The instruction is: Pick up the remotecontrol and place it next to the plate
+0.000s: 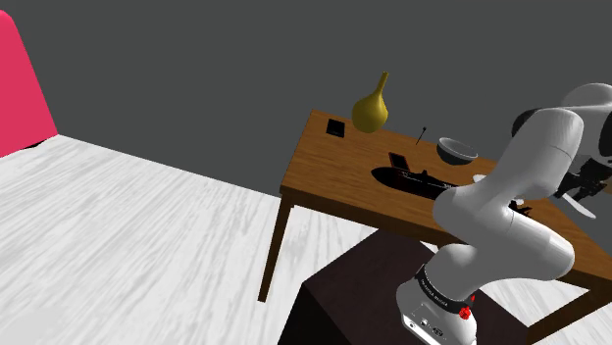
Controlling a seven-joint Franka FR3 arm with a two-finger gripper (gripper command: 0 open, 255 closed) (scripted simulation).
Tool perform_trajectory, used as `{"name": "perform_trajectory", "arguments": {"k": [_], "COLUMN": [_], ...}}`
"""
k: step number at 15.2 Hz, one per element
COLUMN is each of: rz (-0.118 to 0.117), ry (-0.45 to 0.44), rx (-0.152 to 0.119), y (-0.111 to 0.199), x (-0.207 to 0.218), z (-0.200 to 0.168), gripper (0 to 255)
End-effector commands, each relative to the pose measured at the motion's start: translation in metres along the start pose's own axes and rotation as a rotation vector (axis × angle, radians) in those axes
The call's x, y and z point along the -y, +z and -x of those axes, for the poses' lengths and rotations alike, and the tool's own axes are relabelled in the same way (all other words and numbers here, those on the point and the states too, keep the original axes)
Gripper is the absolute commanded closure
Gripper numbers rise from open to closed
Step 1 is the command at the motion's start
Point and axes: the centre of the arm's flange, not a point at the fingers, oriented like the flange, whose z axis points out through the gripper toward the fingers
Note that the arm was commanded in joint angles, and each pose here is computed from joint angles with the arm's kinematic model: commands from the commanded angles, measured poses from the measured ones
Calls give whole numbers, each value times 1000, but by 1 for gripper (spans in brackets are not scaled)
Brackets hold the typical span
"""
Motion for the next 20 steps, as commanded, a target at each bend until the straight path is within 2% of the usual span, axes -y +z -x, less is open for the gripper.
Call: {"name": "perform_trajectory", "arguments": {"k": [1,3,17,20], "rz": [-1,-1,-1,-1], "ry": [-2,-2,-2,-2], "rx": [-1,-1,-1,-1], "y": [-2,-2,75,75], "x": [-26,-49,-50,-50], "z": [4,9,9,9], "gripper": [255,255,255,255]}}
